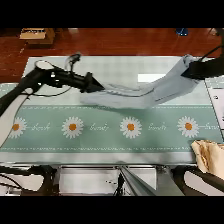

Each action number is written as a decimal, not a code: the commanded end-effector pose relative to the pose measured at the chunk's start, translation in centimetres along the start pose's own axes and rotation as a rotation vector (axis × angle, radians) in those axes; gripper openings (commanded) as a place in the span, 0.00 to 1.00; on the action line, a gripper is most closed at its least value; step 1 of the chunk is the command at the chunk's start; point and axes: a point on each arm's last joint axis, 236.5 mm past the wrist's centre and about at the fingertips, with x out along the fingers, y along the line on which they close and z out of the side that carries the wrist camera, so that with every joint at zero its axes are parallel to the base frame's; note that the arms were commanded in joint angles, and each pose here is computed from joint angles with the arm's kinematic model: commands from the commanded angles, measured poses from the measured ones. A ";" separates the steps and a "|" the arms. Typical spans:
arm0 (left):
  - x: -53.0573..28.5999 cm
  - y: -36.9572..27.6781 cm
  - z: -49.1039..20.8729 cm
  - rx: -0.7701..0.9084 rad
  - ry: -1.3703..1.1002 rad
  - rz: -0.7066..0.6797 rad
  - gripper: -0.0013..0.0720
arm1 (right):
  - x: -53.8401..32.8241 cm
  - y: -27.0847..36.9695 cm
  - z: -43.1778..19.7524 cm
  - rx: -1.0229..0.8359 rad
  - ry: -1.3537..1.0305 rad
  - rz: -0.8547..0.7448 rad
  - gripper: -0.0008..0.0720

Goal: Fold the shirts.

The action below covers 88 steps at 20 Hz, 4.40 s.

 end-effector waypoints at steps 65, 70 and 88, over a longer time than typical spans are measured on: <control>-22.1 -27.2 -0.1 0.548 -0.607 -0.184 0.05 | 19.5 21.4 -10.5 -0.083 0.391 0.199 0.69; -21.7 -25.1 0.3 0.562 -0.595 -0.085 0.05 | 7.9 1.0 -9.8 -0.326 0.579 -0.396 0.69; -20.9 -19.2 0.2 0.454 -0.513 0.142 0.05 | 13.6 -0.4 -21.5 0.719 0.191 0.212 0.79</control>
